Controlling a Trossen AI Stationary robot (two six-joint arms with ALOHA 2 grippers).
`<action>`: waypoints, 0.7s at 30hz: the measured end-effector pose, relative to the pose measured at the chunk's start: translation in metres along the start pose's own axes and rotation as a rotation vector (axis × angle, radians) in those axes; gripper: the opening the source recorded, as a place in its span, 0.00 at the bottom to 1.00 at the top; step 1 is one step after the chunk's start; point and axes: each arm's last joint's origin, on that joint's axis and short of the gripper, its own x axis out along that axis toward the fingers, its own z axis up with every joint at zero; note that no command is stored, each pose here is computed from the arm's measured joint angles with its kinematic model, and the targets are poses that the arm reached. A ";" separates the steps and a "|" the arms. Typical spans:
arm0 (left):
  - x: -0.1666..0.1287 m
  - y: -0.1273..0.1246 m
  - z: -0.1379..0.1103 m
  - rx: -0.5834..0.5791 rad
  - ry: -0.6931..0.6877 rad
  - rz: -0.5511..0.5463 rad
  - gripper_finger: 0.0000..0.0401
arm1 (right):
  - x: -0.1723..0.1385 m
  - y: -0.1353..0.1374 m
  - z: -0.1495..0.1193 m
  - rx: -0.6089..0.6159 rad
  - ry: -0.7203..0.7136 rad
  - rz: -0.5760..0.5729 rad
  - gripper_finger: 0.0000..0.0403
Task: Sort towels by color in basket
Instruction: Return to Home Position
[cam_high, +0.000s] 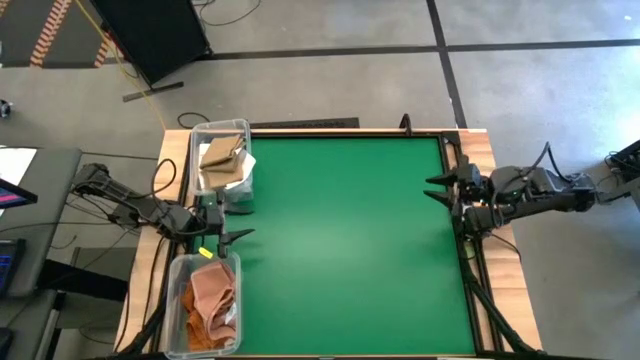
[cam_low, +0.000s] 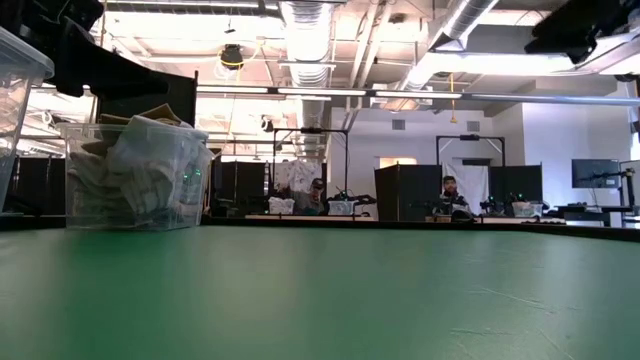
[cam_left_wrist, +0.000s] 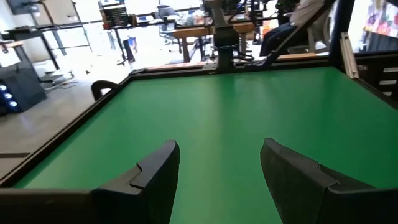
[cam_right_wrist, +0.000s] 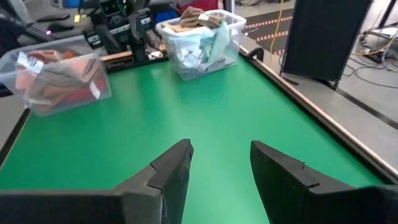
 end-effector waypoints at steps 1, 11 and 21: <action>0.000 0.000 0.000 -0.001 0.000 -0.007 0.54 | 0.000 0.000 -0.003 0.000 0.001 0.006 0.49; 0.001 0.000 0.001 0.011 -0.018 -0.010 0.54 | -0.004 -0.004 -0.026 0.061 -0.043 0.083 0.49; 0.003 0.007 0.012 -0.052 -0.114 0.041 0.54 | -0.006 -0.005 -0.027 0.053 -0.077 0.096 0.49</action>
